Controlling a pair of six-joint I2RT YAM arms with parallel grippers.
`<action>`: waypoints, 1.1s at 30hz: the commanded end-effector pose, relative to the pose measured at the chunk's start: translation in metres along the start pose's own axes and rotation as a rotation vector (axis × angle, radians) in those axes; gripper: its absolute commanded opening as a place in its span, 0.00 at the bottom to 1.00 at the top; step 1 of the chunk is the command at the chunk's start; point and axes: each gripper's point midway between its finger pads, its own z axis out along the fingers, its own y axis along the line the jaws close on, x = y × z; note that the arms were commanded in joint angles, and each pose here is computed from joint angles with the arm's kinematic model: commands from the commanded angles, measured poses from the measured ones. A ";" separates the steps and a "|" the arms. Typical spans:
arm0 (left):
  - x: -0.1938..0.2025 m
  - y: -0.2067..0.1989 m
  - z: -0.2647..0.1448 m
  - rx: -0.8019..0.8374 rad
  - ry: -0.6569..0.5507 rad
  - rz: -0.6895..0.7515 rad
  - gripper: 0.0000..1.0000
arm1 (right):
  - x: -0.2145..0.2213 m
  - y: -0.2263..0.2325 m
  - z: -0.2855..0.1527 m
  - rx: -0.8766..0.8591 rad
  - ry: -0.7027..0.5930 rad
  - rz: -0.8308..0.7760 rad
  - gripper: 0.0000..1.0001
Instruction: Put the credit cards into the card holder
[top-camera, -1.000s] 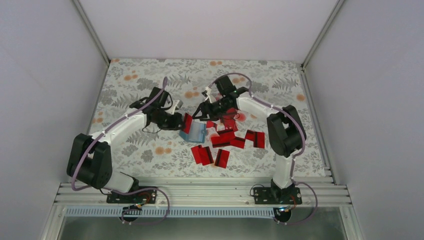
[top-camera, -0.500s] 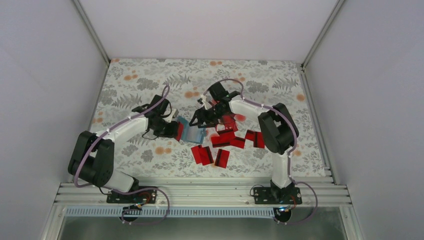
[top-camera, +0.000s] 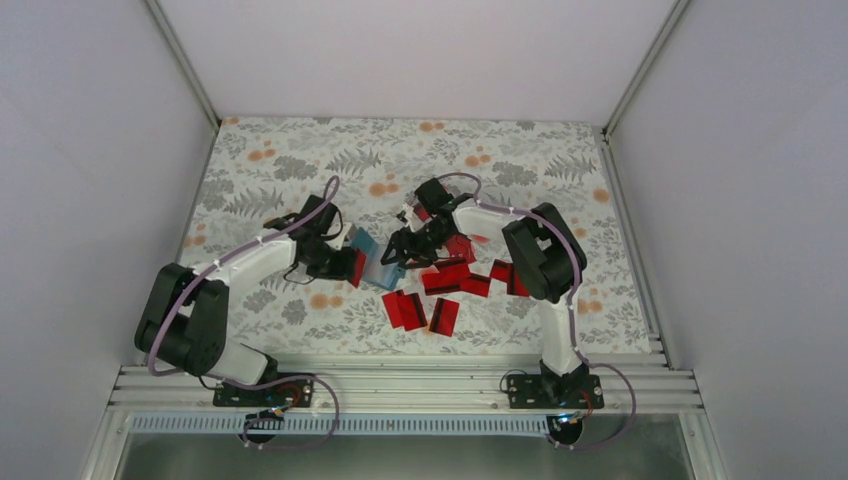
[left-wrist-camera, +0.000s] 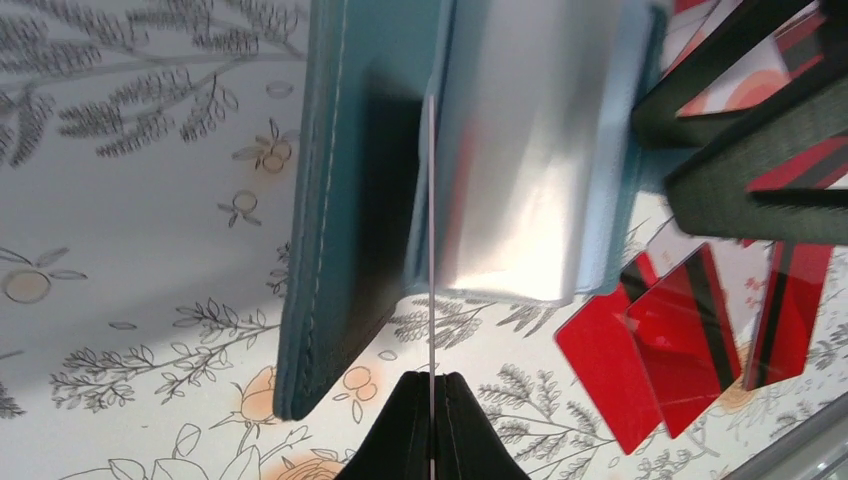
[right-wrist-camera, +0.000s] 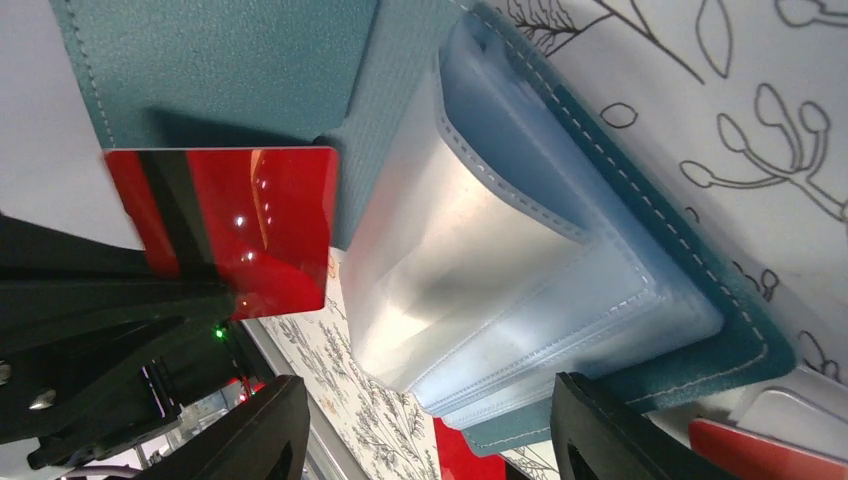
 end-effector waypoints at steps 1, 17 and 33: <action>-0.033 -0.023 -0.035 0.032 -0.107 0.057 0.02 | -0.001 0.007 0.004 -0.013 -0.004 -0.023 0.62; -0.078 0.003 -0.047 -0.171 -0.141 0.126 0.02 | -0.005 0.037 -0.015 -0.050 -0.022 -0.078 0.63; -0.039 0.042 -0.020 -0.221 -0.059 0.004 0.02 | 0.068 0.066 0.027 -0.024 0.187 -0.258 0.62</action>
